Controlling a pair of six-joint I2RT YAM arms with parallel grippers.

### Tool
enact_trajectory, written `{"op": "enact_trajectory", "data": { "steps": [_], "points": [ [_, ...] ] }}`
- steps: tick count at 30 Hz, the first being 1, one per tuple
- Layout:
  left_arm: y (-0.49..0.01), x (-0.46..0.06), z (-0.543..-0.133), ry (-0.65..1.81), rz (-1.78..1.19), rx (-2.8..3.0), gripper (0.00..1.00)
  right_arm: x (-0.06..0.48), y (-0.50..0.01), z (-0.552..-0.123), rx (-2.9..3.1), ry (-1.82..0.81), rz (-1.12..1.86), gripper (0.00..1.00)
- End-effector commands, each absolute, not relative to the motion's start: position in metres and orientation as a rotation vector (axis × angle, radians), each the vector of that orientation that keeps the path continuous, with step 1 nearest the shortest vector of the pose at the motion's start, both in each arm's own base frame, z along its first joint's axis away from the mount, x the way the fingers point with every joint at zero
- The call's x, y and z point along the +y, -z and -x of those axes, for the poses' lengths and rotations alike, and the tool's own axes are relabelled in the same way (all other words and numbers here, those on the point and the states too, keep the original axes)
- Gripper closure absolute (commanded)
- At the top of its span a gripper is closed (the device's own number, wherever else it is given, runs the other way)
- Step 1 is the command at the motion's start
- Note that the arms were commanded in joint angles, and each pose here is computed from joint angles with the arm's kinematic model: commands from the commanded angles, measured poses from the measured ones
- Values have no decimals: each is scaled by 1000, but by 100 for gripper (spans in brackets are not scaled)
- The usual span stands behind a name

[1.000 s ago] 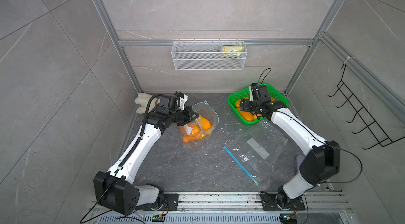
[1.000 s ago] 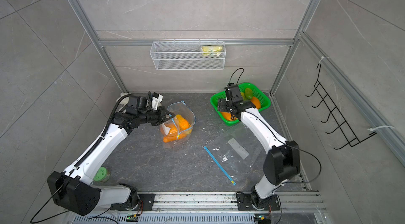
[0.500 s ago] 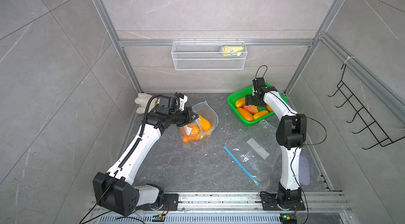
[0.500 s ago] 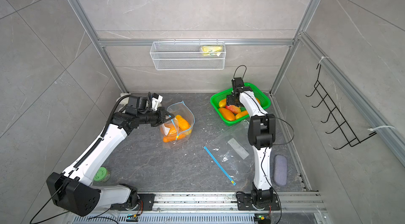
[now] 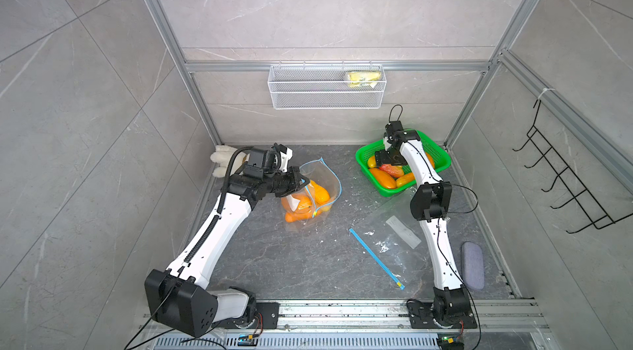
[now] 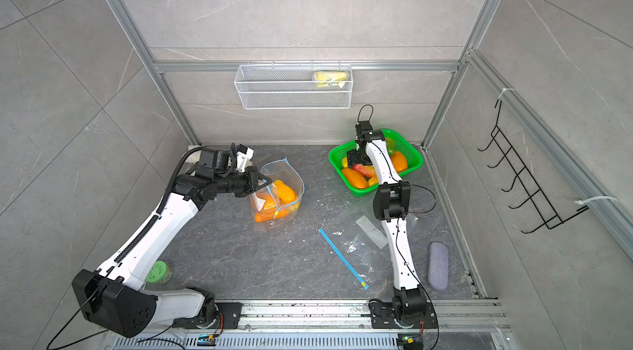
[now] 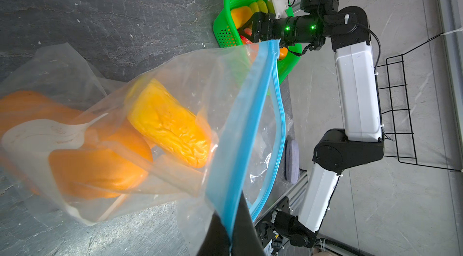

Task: Place the mango in a zip-top bag and seal the zipper
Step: Pick up the mango from the basket.

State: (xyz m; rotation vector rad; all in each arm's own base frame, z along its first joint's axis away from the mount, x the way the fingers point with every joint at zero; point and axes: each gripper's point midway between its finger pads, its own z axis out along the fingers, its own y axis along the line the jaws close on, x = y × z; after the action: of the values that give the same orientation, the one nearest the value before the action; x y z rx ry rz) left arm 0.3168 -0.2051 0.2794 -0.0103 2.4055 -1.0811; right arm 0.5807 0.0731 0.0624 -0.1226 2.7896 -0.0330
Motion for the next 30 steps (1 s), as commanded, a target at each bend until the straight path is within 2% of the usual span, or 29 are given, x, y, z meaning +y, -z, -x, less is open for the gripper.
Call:
{"op": "enact_trajectory", "data": {
  "steps": [1, 6, 11, 14, 17, 24, 30],
  "points": [
    [-295, -205, -322, 1086, -21, 2352, 99, 74, -51, -557, 2883, 33, 156, 17],
    [-293, -207, -323, 1101, -22, 2354, 99, 66, -52, -546, 2875, 80, 137, 22],
    [-294, -207, -322, 1107, -22, 2348, 99, 58, -58, -543, 2874, 119, 126, 40],
    [-295, -207, -321, 1109, -24, 2343, 99, 61, -79, -542, 2827, 80, 104, 44],
    [-296, -207, -320, 1115, -23, 2342, 99, 65, -112, -540, 2750, 29, 71, 53],
    [-296, -209, -321, 1138, -11, 2331, 99, 71, -193, -527, 2540, -71, 28, 66],
    [-293, -213, -322, 1159, -13, 2338, 99, 116, -299, -496, 2176, -401, 93, 77]
  ]
}}
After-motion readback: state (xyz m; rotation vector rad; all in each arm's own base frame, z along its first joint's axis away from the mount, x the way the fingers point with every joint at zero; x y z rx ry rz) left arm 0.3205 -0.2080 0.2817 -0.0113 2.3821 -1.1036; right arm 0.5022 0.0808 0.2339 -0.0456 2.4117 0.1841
